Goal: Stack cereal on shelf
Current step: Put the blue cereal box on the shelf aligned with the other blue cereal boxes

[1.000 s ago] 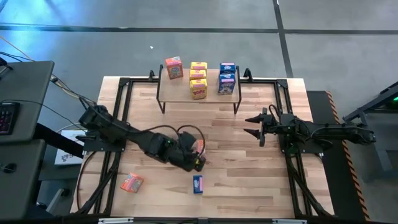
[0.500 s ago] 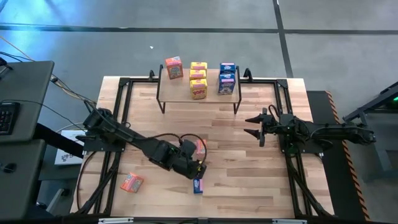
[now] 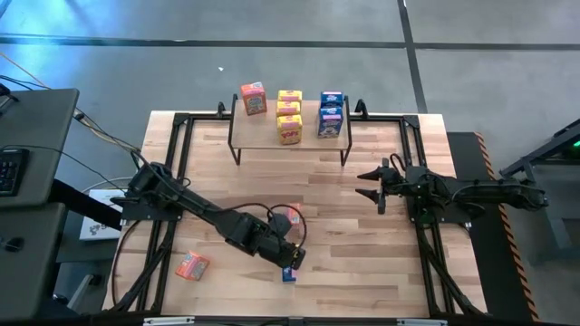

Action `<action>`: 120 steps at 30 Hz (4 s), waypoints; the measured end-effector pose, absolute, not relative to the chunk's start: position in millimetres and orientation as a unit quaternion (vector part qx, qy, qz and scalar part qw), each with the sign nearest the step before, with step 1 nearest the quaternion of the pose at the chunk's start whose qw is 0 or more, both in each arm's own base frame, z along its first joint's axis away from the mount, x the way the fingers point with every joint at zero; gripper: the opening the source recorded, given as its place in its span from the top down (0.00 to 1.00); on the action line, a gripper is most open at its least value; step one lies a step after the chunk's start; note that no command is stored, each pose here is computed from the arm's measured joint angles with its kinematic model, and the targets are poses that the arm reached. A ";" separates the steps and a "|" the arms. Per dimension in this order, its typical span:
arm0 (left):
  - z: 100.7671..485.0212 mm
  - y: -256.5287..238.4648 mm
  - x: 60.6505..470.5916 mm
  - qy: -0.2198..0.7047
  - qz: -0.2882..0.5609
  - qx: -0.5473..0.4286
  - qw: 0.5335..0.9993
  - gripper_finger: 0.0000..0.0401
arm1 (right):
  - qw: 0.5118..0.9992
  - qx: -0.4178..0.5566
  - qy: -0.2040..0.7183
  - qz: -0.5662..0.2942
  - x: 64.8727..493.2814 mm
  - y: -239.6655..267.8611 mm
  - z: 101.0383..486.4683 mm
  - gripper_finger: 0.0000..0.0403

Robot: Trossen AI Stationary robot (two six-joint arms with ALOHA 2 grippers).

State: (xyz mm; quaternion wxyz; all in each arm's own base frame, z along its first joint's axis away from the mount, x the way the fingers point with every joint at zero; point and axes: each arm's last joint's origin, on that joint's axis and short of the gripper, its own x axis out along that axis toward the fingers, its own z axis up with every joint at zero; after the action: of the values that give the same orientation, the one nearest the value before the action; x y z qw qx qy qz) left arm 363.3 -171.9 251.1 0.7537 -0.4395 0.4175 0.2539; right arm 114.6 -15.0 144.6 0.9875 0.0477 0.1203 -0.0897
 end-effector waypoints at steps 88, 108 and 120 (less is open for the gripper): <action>245.2 -174.0 378.8 0.479 0.164 -0.360 0.784 0.59 | 0.985 0.048 0.138 -0.090 113.7 -14.9 141.3 0.42; 277.5 -140.1 394.1 0.434 0.039 -0.290 0.852 0.59 | 0.984 0.048 0.143 -0.090 113.4 -14.9 140.5 0.42; 283.7 -114.5 401.5 0.418 0.020 -0.247 0.874 0.59 | 0.984 0.048 0.147 -0.090 113.2 -14.8 139.7 0.42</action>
State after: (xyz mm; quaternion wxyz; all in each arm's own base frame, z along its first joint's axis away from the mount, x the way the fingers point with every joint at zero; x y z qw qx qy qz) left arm 401.5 -114.5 283.7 0.8742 -0.2470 0.4176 0.0202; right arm 113.2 -14.8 139.7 0.9839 0.0483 0.1466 -0.0902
